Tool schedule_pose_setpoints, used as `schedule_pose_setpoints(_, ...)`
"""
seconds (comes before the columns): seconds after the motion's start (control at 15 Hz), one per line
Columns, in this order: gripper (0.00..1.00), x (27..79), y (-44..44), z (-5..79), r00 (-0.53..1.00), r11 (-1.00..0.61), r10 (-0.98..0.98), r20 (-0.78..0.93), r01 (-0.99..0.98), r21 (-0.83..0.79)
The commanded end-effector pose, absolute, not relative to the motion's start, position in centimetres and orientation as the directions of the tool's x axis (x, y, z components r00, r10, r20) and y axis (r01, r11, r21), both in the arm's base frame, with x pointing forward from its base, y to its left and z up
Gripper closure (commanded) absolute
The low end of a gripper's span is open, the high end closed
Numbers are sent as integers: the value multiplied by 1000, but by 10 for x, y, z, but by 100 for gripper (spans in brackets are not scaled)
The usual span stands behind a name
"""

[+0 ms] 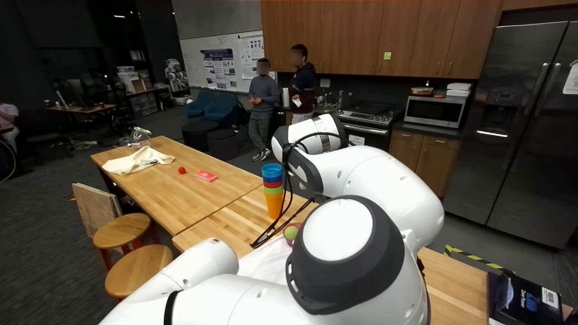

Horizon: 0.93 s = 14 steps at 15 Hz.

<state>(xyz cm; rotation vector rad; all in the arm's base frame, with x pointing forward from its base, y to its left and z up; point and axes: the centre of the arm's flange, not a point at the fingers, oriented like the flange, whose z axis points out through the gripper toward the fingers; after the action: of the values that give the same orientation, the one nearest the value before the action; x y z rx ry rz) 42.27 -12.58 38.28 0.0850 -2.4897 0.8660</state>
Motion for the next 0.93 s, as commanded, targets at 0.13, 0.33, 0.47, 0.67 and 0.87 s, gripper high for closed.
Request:
schedule_pose_setpoints(0.13,0,365,-159,399,-766,747,91,636,-370,-553)
schedule_pose_setpoints(0.33,0,362,-126,388,-762,735,109,639,-371,-567)
schedule_pose_setpoints(0.47,0,354,-121,387,-762,736,69,644,-397,-548)
schedule_pose_setpoints(0.67,0,353,-122,384,-760,747,52,647,-400,-531)
schedule_pose_setpoints(0.87,0,377,-112,372,-714,845,19,700,-363,-393)
